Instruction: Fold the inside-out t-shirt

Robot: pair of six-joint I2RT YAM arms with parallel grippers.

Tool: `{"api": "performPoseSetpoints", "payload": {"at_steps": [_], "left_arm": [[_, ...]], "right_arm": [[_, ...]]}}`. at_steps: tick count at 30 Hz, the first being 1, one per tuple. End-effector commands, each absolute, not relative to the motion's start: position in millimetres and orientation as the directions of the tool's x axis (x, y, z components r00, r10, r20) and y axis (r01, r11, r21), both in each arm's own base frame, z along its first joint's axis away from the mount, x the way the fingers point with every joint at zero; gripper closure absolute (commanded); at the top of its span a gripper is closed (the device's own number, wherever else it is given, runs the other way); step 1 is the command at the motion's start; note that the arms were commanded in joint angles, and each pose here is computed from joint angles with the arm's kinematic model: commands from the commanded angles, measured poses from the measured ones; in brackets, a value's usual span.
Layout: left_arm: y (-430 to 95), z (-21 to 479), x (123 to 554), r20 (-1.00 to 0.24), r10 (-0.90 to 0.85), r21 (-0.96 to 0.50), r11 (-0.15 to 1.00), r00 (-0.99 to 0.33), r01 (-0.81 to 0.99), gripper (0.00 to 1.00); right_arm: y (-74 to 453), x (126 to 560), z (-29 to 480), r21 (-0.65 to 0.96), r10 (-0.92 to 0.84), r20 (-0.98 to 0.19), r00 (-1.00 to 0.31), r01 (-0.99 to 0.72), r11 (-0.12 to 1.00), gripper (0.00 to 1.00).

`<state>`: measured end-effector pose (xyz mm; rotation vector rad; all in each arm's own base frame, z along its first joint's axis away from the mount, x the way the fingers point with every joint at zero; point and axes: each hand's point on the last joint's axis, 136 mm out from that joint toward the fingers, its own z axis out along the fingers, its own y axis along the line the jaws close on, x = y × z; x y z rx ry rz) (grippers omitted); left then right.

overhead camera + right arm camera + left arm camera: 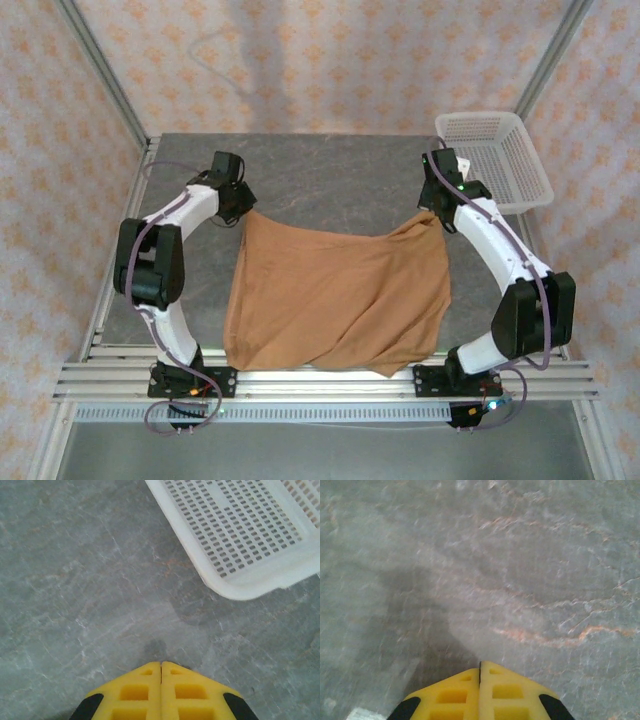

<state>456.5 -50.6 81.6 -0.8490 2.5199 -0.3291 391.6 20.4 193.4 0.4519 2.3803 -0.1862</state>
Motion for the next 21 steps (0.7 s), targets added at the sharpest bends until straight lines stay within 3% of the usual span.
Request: {"api": "performPoseSetpoints", "payload": {"at_steps": [1, 3, 6, 12, 21], "left_arm": [[-48, 99, 471, -0.379, -0.595, -0.389, 0.798, -0.709, -0.461, 0.76], [-51, 105, 465, -0.355, -0.582, -0.407, 0.801, -0.731, -0.44, 0.59], [-52, 104, 443, -0.299, -0.565, -0.41, 0.804, -0.769, -0.431, 0.53], [-66, 88, 403, -0.222, -0.555, -0.502, 0.77, -0.802, -0.393, 0.66], [-78, 55, 378, -0.149, -0.553, -0.529, 0.745, -0.82, -0.406, 0.69]], "right_arm": [[24, 404, 200, 0.033, 0.293, -0.696, -0.655, 0.38, 0.925, 1.0], [26, 404, 199, 0.04, 0.295, -0.691, -0.66, 0.373, 0.927, 1.0], [28, 402, 198, 0.051, 0.299, -0.683, -0.667, 0.365, 0.93, 1.0], [33, 401, 195, 0.074, 0.309, -0.67, -0.675, 0.353, 0.933, 1.0], [34, 398, 192, 0.085, 0.317, -0.662, -0.679, 0.352, 0.932, 1.0]]}}
